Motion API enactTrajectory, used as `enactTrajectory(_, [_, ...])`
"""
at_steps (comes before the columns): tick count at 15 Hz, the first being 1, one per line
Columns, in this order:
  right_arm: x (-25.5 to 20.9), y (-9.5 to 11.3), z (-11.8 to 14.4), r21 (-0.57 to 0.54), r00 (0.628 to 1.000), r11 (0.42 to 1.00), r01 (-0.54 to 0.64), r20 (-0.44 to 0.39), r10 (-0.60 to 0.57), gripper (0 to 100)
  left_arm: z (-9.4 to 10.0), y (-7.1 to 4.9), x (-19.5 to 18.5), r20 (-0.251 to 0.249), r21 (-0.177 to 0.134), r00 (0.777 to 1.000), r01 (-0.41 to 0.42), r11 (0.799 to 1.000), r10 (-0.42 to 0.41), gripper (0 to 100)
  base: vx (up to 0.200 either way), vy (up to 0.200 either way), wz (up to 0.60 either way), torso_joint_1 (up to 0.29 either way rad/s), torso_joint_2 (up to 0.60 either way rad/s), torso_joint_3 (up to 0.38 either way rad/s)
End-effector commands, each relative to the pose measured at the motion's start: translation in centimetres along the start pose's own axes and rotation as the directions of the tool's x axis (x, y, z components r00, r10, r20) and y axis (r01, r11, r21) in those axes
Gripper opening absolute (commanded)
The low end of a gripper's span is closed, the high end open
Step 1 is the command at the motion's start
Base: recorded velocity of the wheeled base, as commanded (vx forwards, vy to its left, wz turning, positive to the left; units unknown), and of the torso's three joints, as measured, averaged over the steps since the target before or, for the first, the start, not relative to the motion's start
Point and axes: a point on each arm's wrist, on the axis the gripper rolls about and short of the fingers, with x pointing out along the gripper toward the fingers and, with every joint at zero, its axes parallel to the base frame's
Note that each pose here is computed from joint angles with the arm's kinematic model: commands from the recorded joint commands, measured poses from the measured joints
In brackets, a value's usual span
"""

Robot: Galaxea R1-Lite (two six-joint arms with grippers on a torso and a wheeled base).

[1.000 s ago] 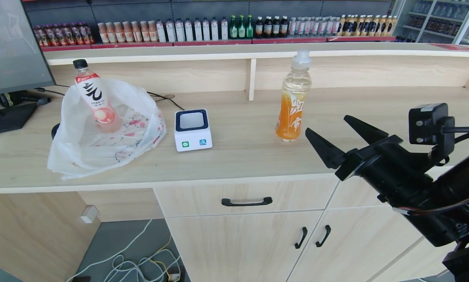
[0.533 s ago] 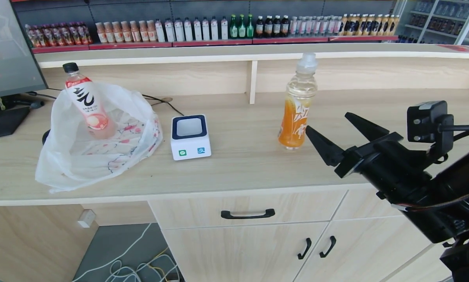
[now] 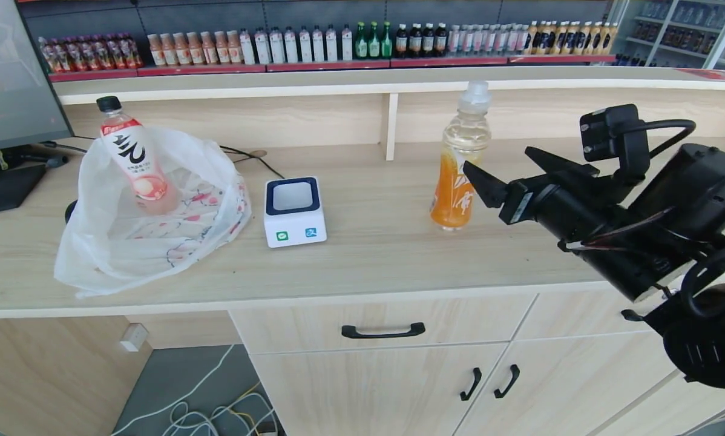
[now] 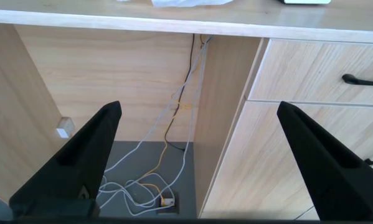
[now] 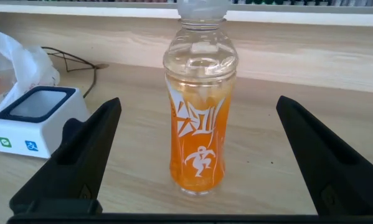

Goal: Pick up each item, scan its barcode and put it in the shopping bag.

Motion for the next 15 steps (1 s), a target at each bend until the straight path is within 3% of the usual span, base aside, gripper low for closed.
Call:
enactTrajectory(1, [1.2, -0.9, 1.2, -0.013, 0.999, 0.999, 0.030, 0.036, -0.029, 100, 0.0, 0.0, 0.0, 0.001, 0.000, 1.000, -0.001, 1.000, 0.001, 100, 0.000, 0.000, 0.00, 0.000, 0.00, 0.000])
enactTrajectory(2, [1.5, -0.8, 0.9, -0.030, 1.000, 0.999, 0.021, -0.013, -0.021, 100, 0.0, 0.0, 0.0, 0.001, 0.002, 1.000, -0.001, 1.000, 0.001, 100, 0.000, 0.000, 0.00, 0.000, 0.00, 0.000])
enactTrajectory(7, [2.1, -0.5, 0.1, -0.040, 0.997, 0.999, 0.005, -0.072, -0.008, 100, 0.0, 0.0, 0.0, 0.001, 0.000, 1.000, -0.001, 1.000, 0.001, 100, 0.000, 0.000, 0.00, 0.000, 0.00, 0.000])
enactTrajectory(15, [4.8, 0.3, -2.0, -0.032, 0.995, 0.999, -0.008, -0.103, 0.005, 100, 0.0, 0.0, 0.0, 0.001, 0.000, 1.000, -0.001, 1.000, 0.001, 100, 0.000, 0.000, 0.00, 0.000, 0.00, 0.000])
